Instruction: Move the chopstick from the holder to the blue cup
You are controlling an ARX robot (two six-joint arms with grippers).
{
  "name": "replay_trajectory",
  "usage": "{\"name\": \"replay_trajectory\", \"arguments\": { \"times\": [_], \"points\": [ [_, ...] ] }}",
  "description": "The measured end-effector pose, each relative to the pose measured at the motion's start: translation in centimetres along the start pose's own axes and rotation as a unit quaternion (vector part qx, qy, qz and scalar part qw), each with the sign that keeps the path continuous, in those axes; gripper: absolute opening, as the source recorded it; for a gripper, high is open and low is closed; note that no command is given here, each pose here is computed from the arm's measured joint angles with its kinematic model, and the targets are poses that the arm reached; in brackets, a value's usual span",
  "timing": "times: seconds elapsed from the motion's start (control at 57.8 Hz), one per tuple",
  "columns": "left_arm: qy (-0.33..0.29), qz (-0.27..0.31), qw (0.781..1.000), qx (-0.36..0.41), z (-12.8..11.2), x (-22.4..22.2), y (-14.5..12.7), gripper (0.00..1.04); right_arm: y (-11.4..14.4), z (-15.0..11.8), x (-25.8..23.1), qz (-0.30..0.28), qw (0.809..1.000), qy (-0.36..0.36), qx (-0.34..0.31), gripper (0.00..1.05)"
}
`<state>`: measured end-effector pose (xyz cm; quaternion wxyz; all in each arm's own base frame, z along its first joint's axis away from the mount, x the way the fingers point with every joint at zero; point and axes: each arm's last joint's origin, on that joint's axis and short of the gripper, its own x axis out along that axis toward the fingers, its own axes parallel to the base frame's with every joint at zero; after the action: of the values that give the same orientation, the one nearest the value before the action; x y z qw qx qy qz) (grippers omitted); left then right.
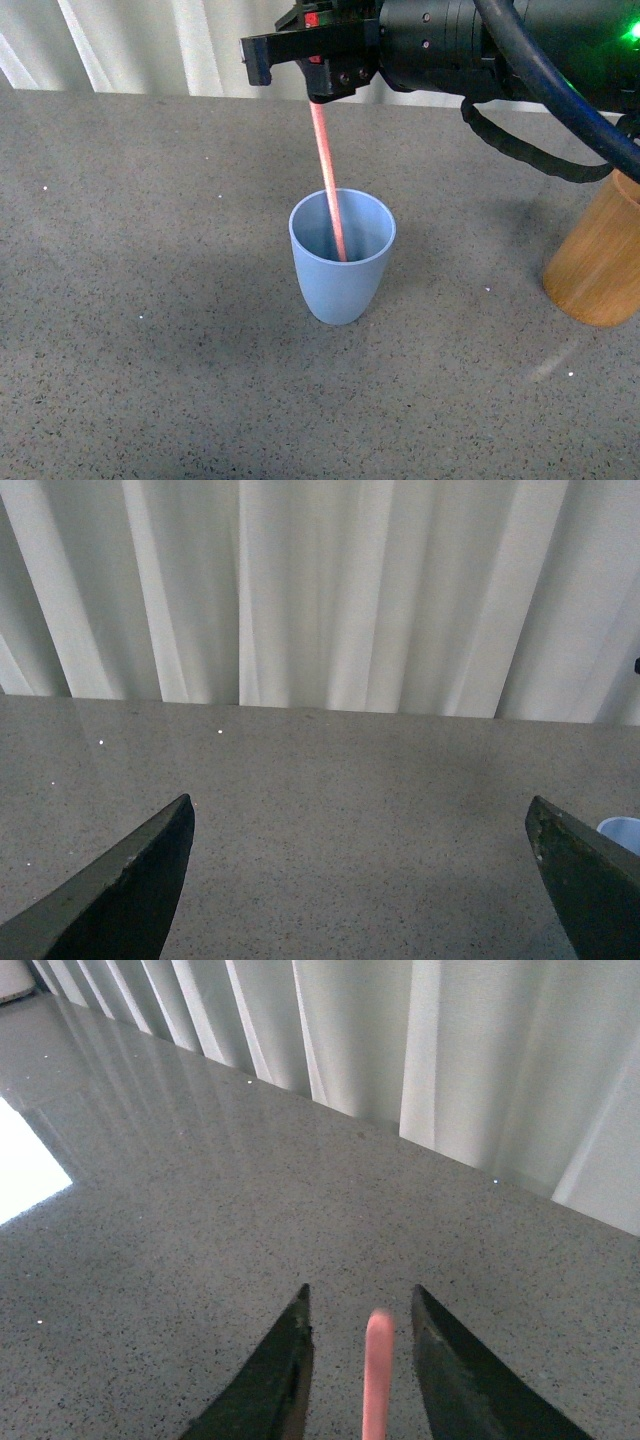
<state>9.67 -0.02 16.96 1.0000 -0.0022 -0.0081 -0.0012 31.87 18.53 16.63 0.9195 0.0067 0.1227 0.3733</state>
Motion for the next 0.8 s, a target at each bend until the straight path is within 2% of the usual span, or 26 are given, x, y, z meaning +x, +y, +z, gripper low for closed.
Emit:
{"name": "replay_trajectory", "arguments": {
  "times": [0.19,0.398,0.519,0.623,0.796],
  "points": [
    [0.0,0.0,1.0,0.0,0.0,0.0,0.0,0.98,0.3,0.8,-0.3,-0.003,1.0,-0.01,0.013,0.63],
    [0.0,0.0,1.0,0.0,0.0,0.0,0.0,0.98,0.6,4.3,-2.8,-0.03,0.998,-0.056,0.019,0.97],
    [0.0,0.0,1.0,0.0,0.0,0.0,0.0,0.98,-0.1,5.4,-5.1,-0.083,0.994,-0.064,0.027,0.94],
    [0.0,0.0,1.0,0.0,0.0,0.0,0.0,0.98,-1.6,5.6,-7.9,-0.168,0.983,-0.059,0.04,0.95],
    [0.0,0.0,1.0,0.0,0.0,0.0,0.0,0.98,-4.2,3.7,-14.8,-0.336,0.94,-0.026,0.055,0.95]
  ]
}}
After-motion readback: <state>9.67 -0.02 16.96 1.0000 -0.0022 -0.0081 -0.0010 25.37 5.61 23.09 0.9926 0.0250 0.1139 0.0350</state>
